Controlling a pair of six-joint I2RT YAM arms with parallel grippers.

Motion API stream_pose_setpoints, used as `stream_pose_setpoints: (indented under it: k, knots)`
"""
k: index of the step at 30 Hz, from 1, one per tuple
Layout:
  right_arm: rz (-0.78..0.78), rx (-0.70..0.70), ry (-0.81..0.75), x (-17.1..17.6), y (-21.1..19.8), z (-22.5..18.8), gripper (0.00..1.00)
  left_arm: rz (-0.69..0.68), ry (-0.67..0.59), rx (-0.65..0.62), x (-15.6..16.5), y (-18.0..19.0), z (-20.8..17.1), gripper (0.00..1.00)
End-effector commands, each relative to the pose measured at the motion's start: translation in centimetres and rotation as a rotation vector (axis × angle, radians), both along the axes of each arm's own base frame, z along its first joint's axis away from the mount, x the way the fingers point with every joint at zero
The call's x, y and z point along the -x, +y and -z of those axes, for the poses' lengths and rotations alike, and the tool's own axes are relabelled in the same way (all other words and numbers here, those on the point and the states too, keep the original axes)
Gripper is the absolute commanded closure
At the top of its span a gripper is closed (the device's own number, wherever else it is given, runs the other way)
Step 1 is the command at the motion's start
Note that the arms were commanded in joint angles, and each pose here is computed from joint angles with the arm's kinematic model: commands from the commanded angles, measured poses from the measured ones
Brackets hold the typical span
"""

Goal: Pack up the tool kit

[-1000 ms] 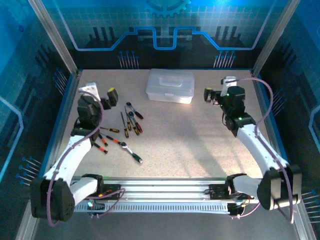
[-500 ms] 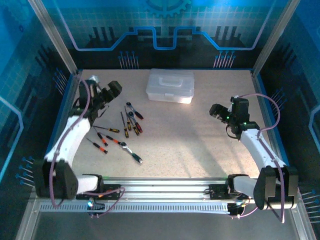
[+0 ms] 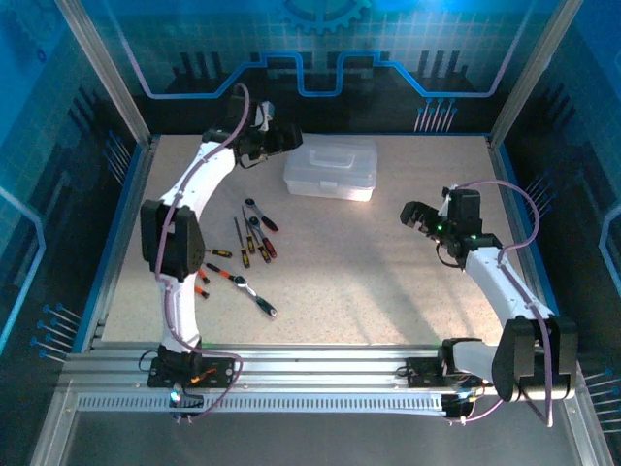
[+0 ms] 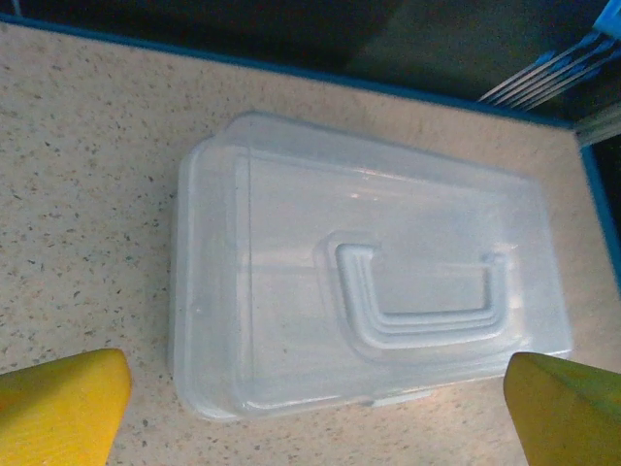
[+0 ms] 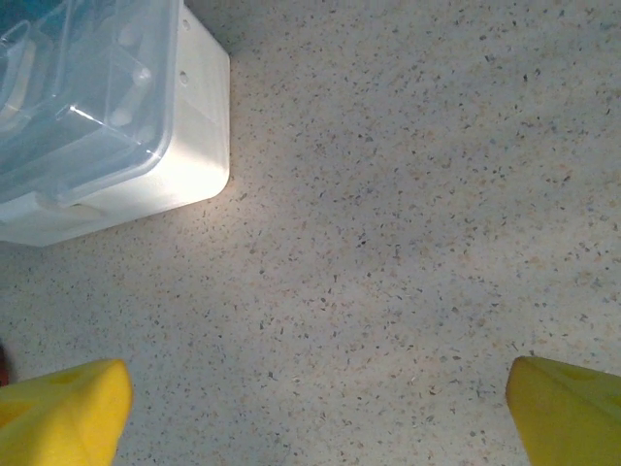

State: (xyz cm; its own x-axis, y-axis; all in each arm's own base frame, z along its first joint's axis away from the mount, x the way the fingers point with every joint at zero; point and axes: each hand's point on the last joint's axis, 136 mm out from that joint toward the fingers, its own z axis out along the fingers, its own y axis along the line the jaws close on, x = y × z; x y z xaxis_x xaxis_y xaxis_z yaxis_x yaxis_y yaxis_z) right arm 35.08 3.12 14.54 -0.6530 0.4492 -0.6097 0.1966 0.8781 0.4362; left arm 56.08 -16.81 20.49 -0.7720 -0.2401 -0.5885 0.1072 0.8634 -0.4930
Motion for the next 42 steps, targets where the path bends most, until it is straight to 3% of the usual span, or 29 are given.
stream_pose_setpoints:
  k: [1,8,18,24,33,42]
  knots:
    - [-0.011,0.007,-0.055,0.2,0.2,-1.3,0.0,0.05,0.045,-0.083,0.5,0.4,1.5,0.01]
    - [-0.063,-0.049,-0.038,0.7,1.5,-0.9,0.0,0.053,0.101,-0.033,-0.7,-0.7,3.7,0.01]
    - [-0.051,0.006,-0.058,1.7,0.0,-2.3,0.0,0.17,0.177,-0.026,2.1,-5.3,5.7,0.03]
    - [-0.03,0.01,-0.069,2.5,-0.7,-3.0,0.0,0.225,0.198,-0.046,4.8,-7.5,5.9,0.05]
    - [-0.007,0.006,-0.084,2.9,-1.4,-3.7,0.0,0.247,0.2,0.019,9.2,-9.3,5.5,0.05]
    - [0.045,-0.007,-0.088,2.4,-2.3,-3.2,0.01,0.333,0.218,0.05,14.1,-13.6,6.1,0.08]
